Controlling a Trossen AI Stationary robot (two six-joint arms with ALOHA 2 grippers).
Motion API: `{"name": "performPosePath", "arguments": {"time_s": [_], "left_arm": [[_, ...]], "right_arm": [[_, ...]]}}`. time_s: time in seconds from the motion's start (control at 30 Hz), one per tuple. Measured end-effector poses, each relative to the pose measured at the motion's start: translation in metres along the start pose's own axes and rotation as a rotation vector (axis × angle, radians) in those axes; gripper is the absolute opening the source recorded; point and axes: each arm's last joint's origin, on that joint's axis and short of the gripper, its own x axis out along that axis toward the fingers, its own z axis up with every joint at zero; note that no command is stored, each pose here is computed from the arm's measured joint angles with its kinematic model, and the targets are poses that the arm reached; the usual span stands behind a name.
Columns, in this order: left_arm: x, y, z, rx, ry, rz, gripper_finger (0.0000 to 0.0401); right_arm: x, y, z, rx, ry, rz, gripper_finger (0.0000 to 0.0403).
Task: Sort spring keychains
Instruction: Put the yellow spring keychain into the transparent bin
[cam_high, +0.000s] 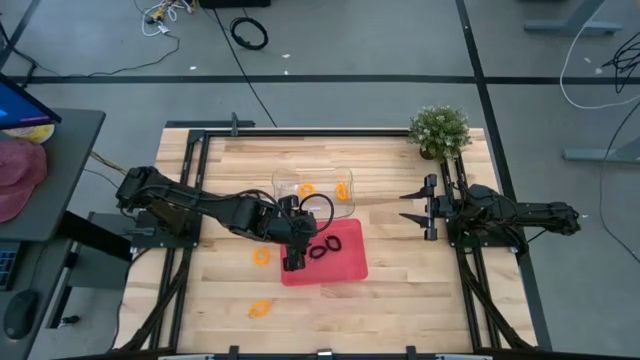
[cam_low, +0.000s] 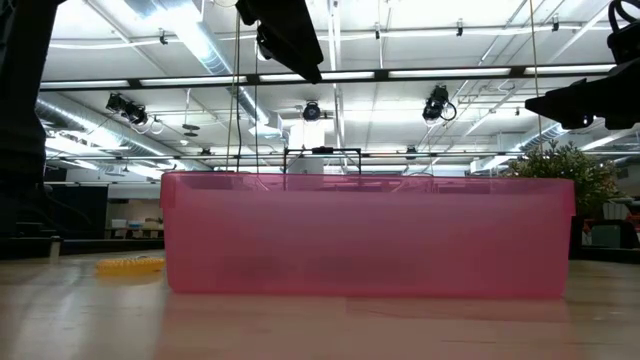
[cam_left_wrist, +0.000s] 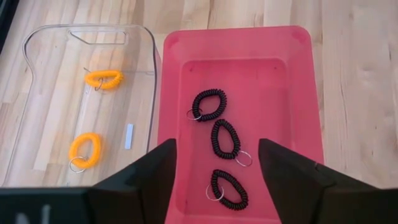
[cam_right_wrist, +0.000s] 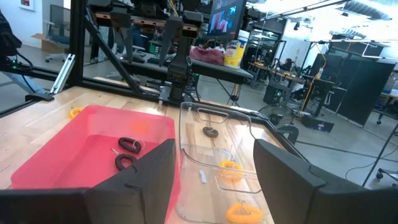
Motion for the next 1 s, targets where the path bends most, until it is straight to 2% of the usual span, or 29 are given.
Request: {"name": "performPosePath", "arguments": {"time_s": [0.7,1.0], "left_arm": [[0.0,0.0,-0.003,0.002,0.028,0.002,0.0225],[-0.002,0.001,-0.012,-0.012,0.114,0.005,0.0224]], "right_arm": [[0.0,0.0,0.0,0.0,0.0,0.0,0.0222],[0.0,0.0,0.0,0.0,0.0,0.0,0.0222]]}}
